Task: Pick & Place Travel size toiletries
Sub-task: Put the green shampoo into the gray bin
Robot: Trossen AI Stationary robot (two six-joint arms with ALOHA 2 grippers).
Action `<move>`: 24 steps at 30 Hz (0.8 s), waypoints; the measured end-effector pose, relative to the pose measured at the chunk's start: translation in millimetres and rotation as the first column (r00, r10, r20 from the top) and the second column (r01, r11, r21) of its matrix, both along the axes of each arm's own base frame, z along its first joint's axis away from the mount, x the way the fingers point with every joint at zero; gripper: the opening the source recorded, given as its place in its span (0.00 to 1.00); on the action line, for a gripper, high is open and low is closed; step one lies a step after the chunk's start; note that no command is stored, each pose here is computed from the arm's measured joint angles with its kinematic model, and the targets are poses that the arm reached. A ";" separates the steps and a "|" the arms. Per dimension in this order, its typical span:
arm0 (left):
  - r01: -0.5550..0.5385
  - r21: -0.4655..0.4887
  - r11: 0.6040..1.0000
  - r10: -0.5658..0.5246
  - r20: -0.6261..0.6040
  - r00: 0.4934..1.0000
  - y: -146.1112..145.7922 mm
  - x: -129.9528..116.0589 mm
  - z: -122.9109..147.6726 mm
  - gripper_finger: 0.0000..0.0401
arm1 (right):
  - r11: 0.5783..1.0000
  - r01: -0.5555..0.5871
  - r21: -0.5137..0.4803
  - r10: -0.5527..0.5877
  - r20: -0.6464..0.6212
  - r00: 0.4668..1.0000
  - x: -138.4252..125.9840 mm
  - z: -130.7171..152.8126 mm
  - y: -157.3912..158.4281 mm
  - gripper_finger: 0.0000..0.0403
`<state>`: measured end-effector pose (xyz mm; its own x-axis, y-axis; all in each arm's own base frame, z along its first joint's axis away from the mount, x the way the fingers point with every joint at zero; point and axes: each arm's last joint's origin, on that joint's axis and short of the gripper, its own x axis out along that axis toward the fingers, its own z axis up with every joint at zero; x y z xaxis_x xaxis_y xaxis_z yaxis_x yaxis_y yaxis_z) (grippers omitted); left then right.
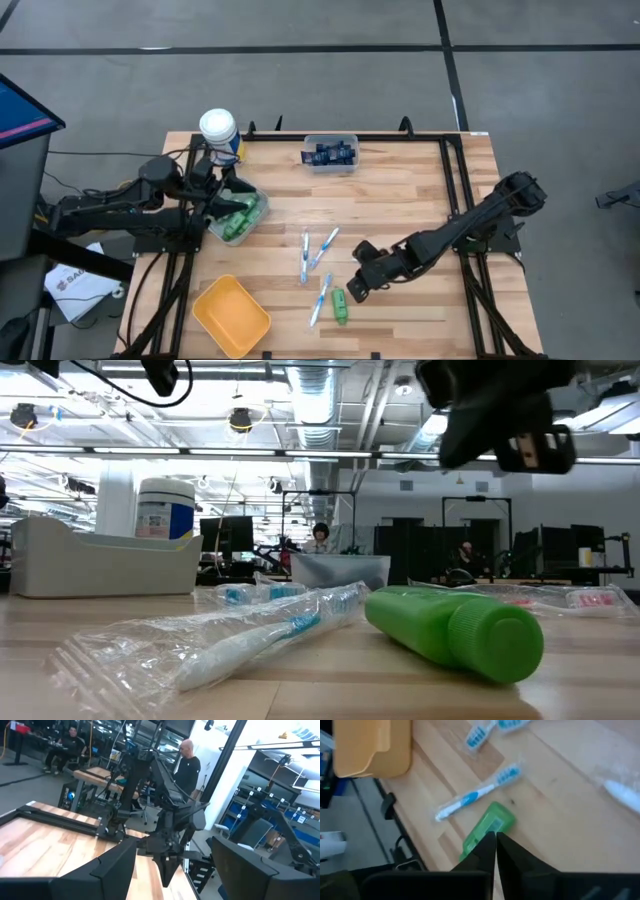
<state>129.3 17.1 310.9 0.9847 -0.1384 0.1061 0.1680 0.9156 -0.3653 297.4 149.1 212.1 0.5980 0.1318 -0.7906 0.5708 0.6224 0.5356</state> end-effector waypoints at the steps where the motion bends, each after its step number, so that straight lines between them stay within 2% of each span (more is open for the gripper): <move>1: -0.001 0.009 1.000 0.001 0.004 1.000 -0.1 -0.3 0.3 0.64 | 1.000 -0.006 -0.014 0.006 -0.008 1.000 3.7 0.8 -0.1 0.02; 9: -0.006 0.048 0.999 0.004 0.042 0.999 -1.5 -7.2 4.0 0.64 | 0.992 -0.062 -0.110 0.052 -0.090 0.995 40.0 5.2 5.8 0.01; 18: -0.019 0.053 0.998 0.016 0.055 0.998 -1.8 -10.0 5.2 0.64 | 0.962 -0.089 -0.259 0.003 -0.318 0.948 68.1 7.7 14.2 0.02; 21: -0.012 0.047 0.999 0.009 0.062 0.998 -2.4 -12.1 6.0 0.64 | 0.952 -0.128 -0.277 0.025 -0.346 0.938 79.9 6.3 20.0 0.05; 24: -0.013 0.049 0.999 0.009 0.076 0.997 -3.0 -15.2 7.4 0.64 | 0.949 -0.146 -0.278 0.040 -0.355 0.934 91.9 1.8 23.0 0.14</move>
<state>114.1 14.1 318.4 0.9756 -0.1342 0.1740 0.1830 0.9343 -0.3059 389.2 172.1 214.0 0.2814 -0.0976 -0.9546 0.6167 0.7805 0.1020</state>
